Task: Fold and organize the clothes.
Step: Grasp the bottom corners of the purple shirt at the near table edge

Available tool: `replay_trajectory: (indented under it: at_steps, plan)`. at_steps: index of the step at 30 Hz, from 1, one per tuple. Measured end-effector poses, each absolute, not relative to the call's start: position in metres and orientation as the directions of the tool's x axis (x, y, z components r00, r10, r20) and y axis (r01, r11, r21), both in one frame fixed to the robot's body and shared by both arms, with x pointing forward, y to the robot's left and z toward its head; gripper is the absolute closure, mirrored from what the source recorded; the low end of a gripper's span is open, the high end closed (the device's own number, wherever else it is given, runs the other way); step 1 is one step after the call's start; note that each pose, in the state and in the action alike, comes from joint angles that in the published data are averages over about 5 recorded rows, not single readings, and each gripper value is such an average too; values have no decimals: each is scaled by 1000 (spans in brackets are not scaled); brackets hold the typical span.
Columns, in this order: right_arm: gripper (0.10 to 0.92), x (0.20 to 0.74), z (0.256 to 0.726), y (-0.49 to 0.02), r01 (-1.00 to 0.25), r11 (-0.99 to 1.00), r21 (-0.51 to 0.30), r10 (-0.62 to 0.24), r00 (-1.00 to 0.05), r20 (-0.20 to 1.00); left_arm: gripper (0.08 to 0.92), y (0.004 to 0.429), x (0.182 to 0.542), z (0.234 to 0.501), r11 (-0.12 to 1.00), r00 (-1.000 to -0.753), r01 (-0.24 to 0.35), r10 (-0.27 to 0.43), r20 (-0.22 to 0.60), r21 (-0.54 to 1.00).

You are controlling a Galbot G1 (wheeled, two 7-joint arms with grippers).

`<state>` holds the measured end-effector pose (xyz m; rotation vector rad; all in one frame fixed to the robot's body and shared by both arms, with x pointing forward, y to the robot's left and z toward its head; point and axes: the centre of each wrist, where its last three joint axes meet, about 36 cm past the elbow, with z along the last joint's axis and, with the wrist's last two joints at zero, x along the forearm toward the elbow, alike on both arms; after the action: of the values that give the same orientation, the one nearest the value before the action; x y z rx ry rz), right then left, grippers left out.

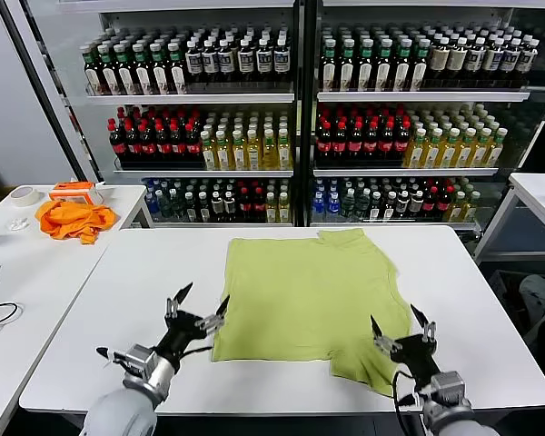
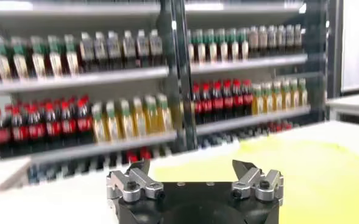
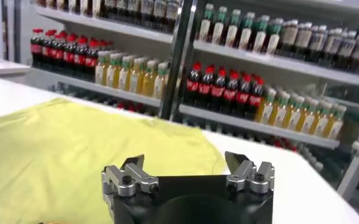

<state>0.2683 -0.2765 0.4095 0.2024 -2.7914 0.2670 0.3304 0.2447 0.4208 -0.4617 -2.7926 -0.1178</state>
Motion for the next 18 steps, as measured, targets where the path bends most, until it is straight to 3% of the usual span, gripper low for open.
replay_trajectory:
  at_steps: [11,18]
  plan:
    - [200,251,395,-270,-128,985,-113,-72,-913,402,177,232,318,411,953,-840,303,270,471,-6]
    - [200,248,388,-267,-111,990,-91,-63,-905,421,177,229,321,401,965,-822,263,231,521,-14]
